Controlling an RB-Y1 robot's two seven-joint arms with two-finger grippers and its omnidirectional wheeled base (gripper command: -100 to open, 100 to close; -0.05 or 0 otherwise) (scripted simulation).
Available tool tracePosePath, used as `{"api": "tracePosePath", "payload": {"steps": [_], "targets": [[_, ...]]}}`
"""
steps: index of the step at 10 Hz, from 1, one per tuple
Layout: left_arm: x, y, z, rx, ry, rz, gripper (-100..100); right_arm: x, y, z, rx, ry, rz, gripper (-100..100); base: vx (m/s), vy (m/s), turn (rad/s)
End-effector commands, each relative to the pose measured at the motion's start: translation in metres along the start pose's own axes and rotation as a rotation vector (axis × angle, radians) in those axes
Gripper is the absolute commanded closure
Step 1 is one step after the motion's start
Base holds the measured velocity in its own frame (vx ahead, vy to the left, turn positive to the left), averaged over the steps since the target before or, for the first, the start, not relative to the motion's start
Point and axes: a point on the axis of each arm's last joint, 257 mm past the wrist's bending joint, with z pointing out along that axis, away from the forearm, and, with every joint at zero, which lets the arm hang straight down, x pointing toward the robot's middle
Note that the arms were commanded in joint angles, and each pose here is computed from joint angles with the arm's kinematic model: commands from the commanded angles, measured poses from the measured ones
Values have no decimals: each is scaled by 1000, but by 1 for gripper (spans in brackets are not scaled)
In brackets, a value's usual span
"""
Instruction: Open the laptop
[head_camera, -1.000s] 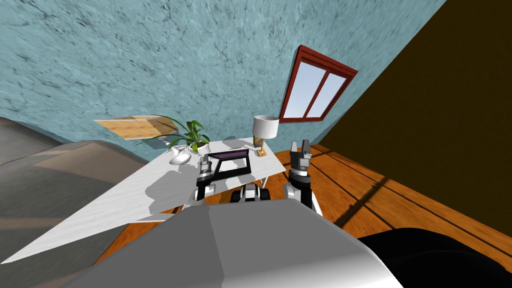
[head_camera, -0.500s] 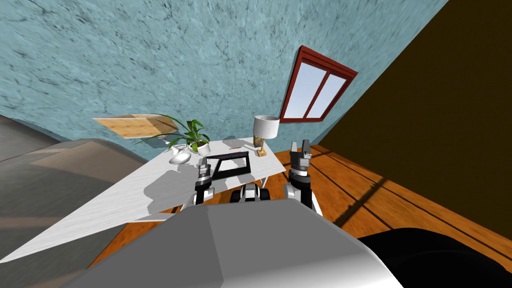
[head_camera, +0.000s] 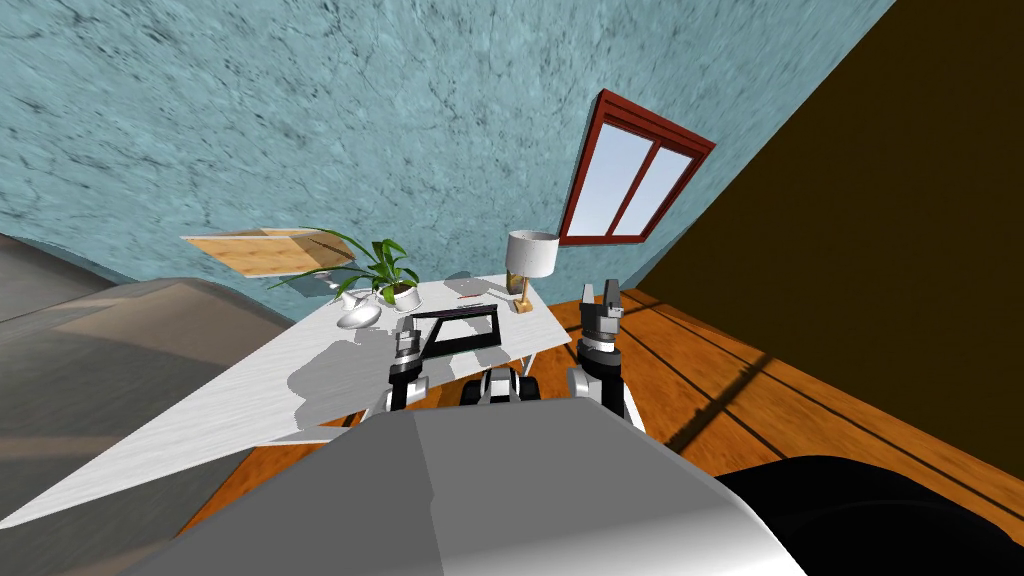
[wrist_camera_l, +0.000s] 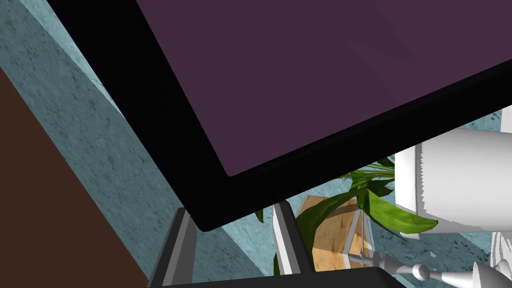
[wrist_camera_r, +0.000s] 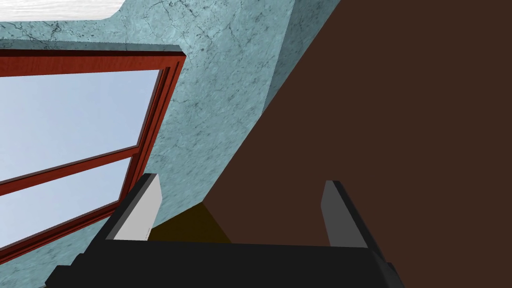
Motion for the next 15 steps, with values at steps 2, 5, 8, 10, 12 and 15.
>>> {"api": "tracePosePath", "payload": {"steps": [2,5,8,10,12,15], "targets": [[-5,-7,-22,28,-8,4,100,0,0,0,0,0,0,0,2,-8,10],[-5,-7,-22,28,-8,4,100,0,0,0,0,0,0,0,0,0,-9],[-5,-7,-22,28,-8,4,100,0,0,0,0,0,0,0,-1,6,-7],[-5,-7,-22,28,-8,4,100,0,0,0,0,0,0,0,2,-11,16],[-6,-6,5,29,-2,-2,-100,0,0,0,0,0,0,0,-73,-19,47],[-7,-6,32,30,4,-7,-100,0,0,0,0,0,0,0,-61,-38,18]]}}
